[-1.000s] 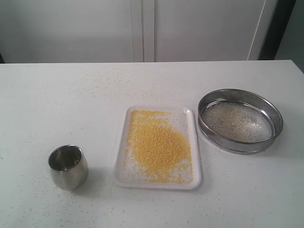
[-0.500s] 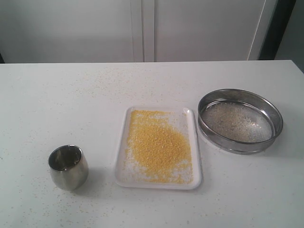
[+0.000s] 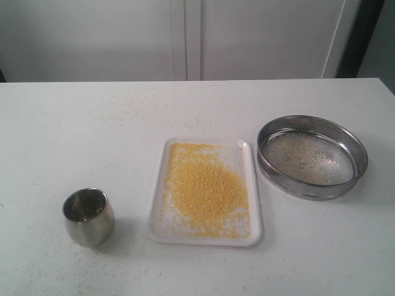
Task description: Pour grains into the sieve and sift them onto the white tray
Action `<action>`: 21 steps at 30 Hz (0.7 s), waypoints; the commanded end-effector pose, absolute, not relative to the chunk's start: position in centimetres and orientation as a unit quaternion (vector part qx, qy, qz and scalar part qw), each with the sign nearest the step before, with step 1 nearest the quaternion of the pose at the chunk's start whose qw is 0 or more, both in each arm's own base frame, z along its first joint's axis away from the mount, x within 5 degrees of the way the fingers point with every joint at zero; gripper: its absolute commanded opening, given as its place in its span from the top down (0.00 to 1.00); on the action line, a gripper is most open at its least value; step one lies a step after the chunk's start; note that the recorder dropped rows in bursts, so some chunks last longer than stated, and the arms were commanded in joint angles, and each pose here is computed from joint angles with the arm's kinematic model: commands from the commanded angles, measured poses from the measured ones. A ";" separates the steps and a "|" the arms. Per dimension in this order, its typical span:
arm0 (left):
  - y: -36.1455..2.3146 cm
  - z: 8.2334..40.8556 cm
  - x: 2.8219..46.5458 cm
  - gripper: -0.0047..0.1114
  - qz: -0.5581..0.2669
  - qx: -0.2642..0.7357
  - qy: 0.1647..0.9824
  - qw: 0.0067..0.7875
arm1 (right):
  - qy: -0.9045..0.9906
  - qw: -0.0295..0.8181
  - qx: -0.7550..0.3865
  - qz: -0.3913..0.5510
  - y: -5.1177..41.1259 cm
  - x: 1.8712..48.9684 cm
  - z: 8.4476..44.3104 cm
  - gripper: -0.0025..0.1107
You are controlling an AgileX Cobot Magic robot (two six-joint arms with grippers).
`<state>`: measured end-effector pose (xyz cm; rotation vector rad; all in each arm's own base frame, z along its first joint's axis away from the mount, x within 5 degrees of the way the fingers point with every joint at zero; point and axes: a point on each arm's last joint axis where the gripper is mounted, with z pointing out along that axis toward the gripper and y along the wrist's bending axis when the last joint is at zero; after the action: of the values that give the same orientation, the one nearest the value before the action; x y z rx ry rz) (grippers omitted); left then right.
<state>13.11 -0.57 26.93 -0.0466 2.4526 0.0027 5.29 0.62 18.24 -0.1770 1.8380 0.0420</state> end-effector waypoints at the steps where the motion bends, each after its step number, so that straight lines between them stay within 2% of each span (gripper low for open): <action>1: -0.6 27.3 12.7 0.96 -0.005 -0.016 0.938 0.347 | 0.790 0.608 -0.078 0.018 0.6 5.3 18.2 0.98; 8: -1.3 27.5 12.4 0.96 -0.027 0.042 0.935 0.351 | 0.790 0.608 -0.078 0.018 0.6 5.3 18.2 0.98; 21: -1.7 27.9 11.9 0.96 -0.036 0.080 0.926 0.368 | 0.790 0.608 -0.078 0.018 0.6 5.3 18.2 0.98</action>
<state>12.04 -1.59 27.72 0.1935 2.3866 -0.0808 5.29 0.62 18.24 -0.1770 1.8380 0.0420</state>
